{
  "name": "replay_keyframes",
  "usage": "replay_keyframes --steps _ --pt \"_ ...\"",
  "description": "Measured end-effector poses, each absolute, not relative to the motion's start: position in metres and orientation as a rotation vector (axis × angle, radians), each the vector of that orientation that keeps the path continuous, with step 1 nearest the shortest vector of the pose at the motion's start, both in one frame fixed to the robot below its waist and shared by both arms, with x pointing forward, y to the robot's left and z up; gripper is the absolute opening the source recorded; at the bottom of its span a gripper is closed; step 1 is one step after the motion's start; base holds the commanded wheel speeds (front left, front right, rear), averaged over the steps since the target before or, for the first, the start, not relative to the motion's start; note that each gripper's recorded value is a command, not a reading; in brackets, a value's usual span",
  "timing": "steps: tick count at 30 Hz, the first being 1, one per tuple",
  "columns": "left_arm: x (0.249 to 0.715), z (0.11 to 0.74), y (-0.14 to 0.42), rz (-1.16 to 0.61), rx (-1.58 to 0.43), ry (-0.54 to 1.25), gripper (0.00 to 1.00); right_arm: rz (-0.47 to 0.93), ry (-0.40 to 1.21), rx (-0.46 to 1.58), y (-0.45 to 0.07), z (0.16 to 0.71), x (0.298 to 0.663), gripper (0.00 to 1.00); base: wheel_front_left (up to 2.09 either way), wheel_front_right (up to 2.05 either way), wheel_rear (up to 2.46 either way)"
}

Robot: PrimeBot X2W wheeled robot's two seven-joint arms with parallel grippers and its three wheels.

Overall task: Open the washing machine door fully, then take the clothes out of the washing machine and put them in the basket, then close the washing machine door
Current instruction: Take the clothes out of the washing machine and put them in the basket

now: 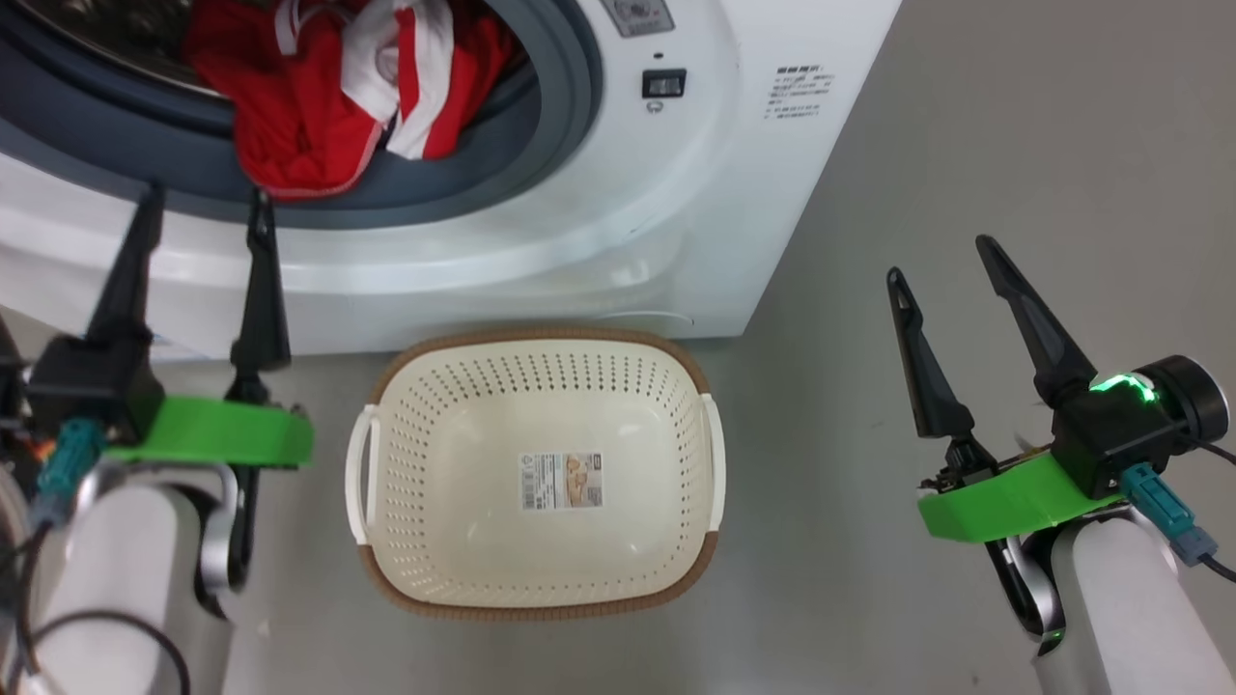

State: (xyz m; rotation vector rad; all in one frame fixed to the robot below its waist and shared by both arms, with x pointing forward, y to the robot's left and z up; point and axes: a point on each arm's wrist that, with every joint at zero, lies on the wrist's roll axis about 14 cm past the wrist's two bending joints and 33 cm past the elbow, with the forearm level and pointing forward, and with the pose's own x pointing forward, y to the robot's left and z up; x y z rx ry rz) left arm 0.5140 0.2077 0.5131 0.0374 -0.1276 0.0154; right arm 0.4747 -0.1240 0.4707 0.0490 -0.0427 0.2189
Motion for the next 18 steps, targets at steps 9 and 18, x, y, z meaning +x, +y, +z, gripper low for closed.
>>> replay_keyframes --steps 9,18 --pt "0.566 0.495 0.202 -0.034 0.1 -0.076 1.0 0.207 -0.003 0.037 -0.129 0.446 0.49 1.0 0.0 0.0 0.0" --pt "0.604 0.454 0.203 -0.043 0.131 0.052 1.0 0.209 0.018 0.038 -0.128 0.426 0.506 1.0 0.0 0.0 0.0"
